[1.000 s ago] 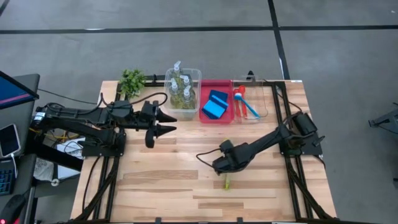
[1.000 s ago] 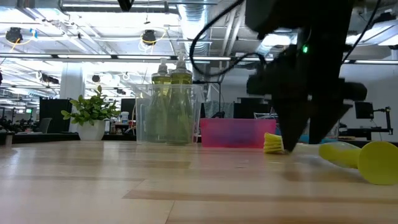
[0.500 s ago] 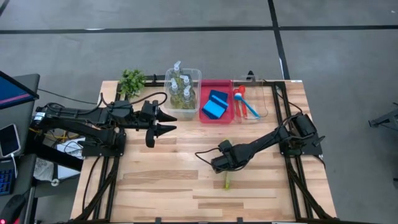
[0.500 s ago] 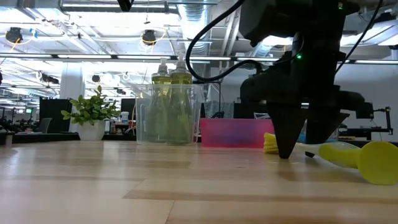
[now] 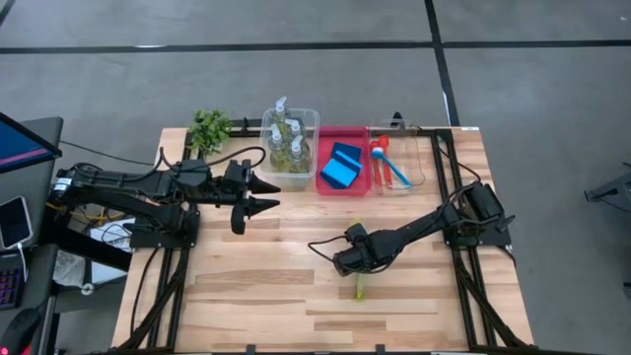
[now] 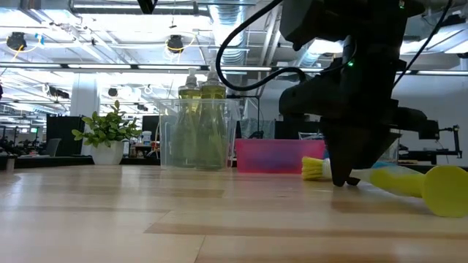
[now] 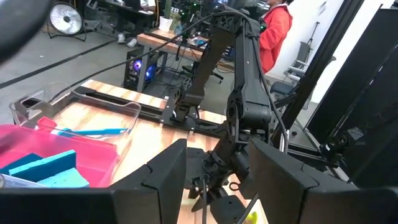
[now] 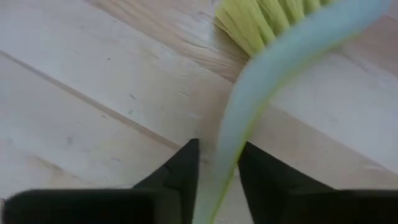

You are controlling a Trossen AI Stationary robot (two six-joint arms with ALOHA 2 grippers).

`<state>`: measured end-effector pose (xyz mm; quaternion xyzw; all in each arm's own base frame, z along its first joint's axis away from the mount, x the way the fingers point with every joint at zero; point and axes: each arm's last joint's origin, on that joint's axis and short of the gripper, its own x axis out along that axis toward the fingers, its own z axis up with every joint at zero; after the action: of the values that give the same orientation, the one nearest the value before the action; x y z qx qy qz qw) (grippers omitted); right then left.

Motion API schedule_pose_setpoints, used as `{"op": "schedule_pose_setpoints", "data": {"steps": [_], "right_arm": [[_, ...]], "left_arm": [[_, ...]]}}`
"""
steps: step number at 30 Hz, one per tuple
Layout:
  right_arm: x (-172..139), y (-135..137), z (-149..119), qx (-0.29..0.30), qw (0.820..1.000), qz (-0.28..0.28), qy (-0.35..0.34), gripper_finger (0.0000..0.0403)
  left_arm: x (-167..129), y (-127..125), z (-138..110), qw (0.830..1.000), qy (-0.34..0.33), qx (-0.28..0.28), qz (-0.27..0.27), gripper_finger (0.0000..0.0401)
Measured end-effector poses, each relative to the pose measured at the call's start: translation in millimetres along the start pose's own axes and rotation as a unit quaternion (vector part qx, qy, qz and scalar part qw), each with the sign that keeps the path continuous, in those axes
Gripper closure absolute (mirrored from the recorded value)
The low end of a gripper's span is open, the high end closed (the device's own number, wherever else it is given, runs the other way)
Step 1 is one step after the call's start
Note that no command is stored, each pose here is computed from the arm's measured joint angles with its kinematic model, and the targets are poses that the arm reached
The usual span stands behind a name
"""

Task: Pick & Place Kitchen Sink Supplies
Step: Put the green dish brush into the transparent bin

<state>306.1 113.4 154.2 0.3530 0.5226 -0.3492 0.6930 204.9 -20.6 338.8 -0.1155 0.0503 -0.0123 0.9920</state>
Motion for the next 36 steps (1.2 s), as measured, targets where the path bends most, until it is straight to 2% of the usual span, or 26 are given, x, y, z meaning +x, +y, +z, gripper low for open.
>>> {"op": "schedule_pose_setpoints", "data": {"steps": [6, 13, 21, 26, 30, 36], "right_arm": [[0, 0, 0, 0.0, 1.0, 0.001, 0.001, 0.0371], [-17, -3, 2, -0.002, 1.0, 0.024, -0.003, 0.0371], [-60, -5, 9, -0.021, 0.993, 0.111, -0.031, 0.0369], [-89, -8, 16, -0.035, 0.981, 0.165, -0.097, 0.0369], [-117, -16, 23, -0.039, 0.964, 0.202, -0.167, 0.0365], [-157, -40, 36, -0.04, 0.931, 0.199, -0.302, 0.0369]], "left_arm": [[0, 0, -1, 1.0, 0.003, 0.0, 0.0, 0.0229], [0, 0, -1, 1.0, 0.005, -0.001, 0.001, 0.0229], [0, 0, -1, 1.0, 0.008, -0.001, 0.002, 0.0229], [0, 0, -2, 1.0, 0.009, -0.001, 0.002, 0.0229], [0, 0, -2, 1.0, 0.011, -0.001, 0.002, 0.0229], [0, 1, -2, 1.0, 0.011, -0.001, 0.006, 0.0229]]}}
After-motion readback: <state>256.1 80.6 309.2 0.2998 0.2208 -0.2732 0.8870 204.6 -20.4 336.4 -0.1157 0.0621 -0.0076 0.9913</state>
